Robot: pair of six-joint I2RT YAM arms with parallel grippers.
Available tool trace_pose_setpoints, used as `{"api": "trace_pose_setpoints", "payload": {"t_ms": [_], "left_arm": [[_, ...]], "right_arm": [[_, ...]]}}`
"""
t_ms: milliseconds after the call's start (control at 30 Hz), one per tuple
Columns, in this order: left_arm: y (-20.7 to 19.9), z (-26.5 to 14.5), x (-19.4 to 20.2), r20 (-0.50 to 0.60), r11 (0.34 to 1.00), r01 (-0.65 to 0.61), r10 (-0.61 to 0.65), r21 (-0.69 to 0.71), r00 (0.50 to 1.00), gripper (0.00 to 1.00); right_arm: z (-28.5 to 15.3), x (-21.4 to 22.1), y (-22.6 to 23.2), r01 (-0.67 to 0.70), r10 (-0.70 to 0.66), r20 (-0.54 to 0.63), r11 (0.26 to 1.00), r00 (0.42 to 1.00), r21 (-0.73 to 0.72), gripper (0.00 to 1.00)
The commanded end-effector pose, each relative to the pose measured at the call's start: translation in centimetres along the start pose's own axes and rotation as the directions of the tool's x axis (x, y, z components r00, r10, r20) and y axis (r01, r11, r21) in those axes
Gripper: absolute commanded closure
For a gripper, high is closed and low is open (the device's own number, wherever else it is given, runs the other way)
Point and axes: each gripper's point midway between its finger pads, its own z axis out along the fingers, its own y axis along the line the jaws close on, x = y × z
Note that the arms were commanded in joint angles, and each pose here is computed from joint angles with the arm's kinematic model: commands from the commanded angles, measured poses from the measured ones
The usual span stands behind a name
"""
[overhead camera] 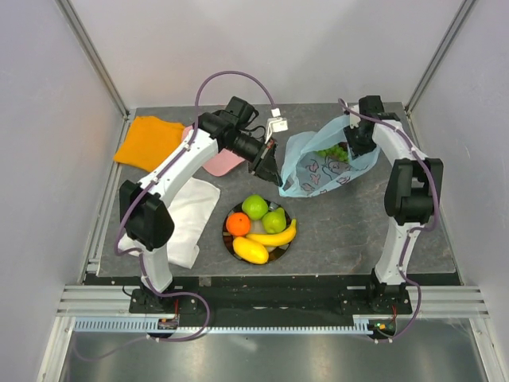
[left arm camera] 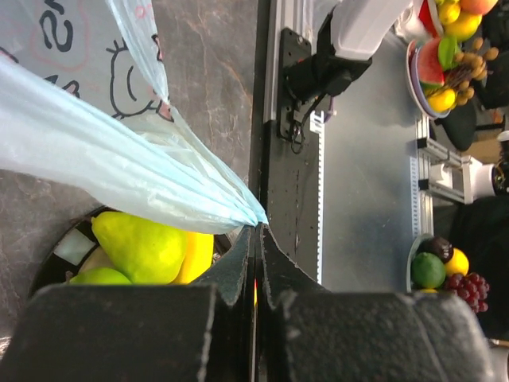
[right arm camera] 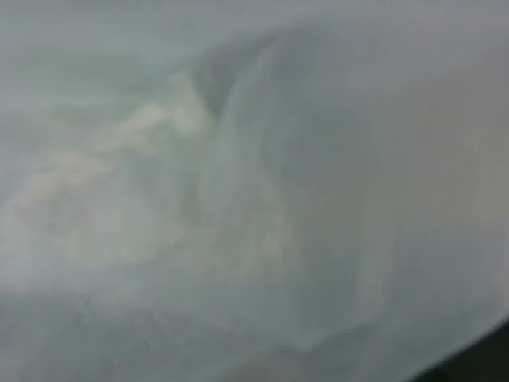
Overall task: Take the fake fruits out of the plastic bag
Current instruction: Adjust the plastic bag at the center of the board.
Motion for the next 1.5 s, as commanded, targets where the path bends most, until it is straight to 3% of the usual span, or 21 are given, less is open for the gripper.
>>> {"api": "trace_pose_setpoints", "payload": {"t_ms": [0, 133, 300, 433, 533, 667, 833, 1000, 1067, 1233, 1467], "left_arm": [[-2.2, -0.6, 0.1, -0.014, 0.994, -0.105, 0.104, -0.025, 0.994, 0.99], [-2.5, -0.5, -0.7, 0.005, 0.994, -0.109, 0.109, -0.006, 0.994, 0.98], [-3.4, -0.5, -2.5, 0.047, 0.994, -0.105, 0.103, 0.042, 0.994, 0.98], [-3.7, -0.6, -3.2, 0.060, 0.993, -0.112, 0.109, 0.046, 0.992, 0.98], [-3.8, -0.7, -3.1, 0.060, 0.992, -0.122, 0.120, 0.038, 0.991, 0.98], [-3.8, -0.7, -2.9, 0.060, 0.992, -0.120, 0.117, 0.041, 0.991, 0.98], [-3.9, -0.7, -2.9, 0.060, 0.992, -0.121, 0.119, 0.046, 0.991, 0.99], [-3.8, -0.6, -2.2, 0.052, 0.993, -0.111, 0.109, 0.049, 0.993, 0.98], [-3.7, -0.5, -1.9, 0.046, 0.993, -0.110, 0.108, 0.046, 0.993, 0.98], [-3.2, -0.2, -1.2, 0.030, 0.995, -0.093, 0.091, 0.043, 0.995, 0.98], [-3.0, 0.2, -0.8, 0.017, 0.995, -0.083, 0.082, 0.047, 0.996, 0.99]], "right_arm": [[-8.3, -0.7, 1.3, 0.015, -0.004, 0.128, 0.996, 0.992, -0.086, 0.55], [-11.2, 0.2, 5.5, 0.117, -0.058, 0.207, 0.951, 0.977, -0.285, 0.61], [-9.8, 0.6, 9.5, 0.118, -0.053, 0.163, 0.898, 0.985, -0.423, 0.71], [-9.7, -0.5, 10.2, 0.145, -0.083, 0.166, 0.901, 0.983, -0.408, 0.80], [-11.0, -0.6, 10.1, 0.185, -0.120, 0.186, 0.902, 0.975, -0.389, 0.80], [-8.6, 0.5, 9.6, 0.166, -0.124, 0.140, 0.922, 0.982, -0.349, 0.82], [-4.5, -1.3, 6.5, 0.057, -0.040, 0.108, 0.985, 0.993, -0.161, 0.78], [-2.0, -2.9, 4.3, -0.009, 0.015, 0.107, 0.998, 0.994, -0.054, 0.75], [-1.8, -3.8, 3.5, -0.033, 0.034, 0.121, 0.999, 0.992, -0.011, 0.67], [-0.7, -5.0, 2.5, -0.077, 0.074, 0.137, 0.997, 0.988, 0.019, 0.60], [0.7, -4.7, 0.1, -0.132, 0.119, 0.125, 0.986, 0.985, 0.102, 0.41]]}}
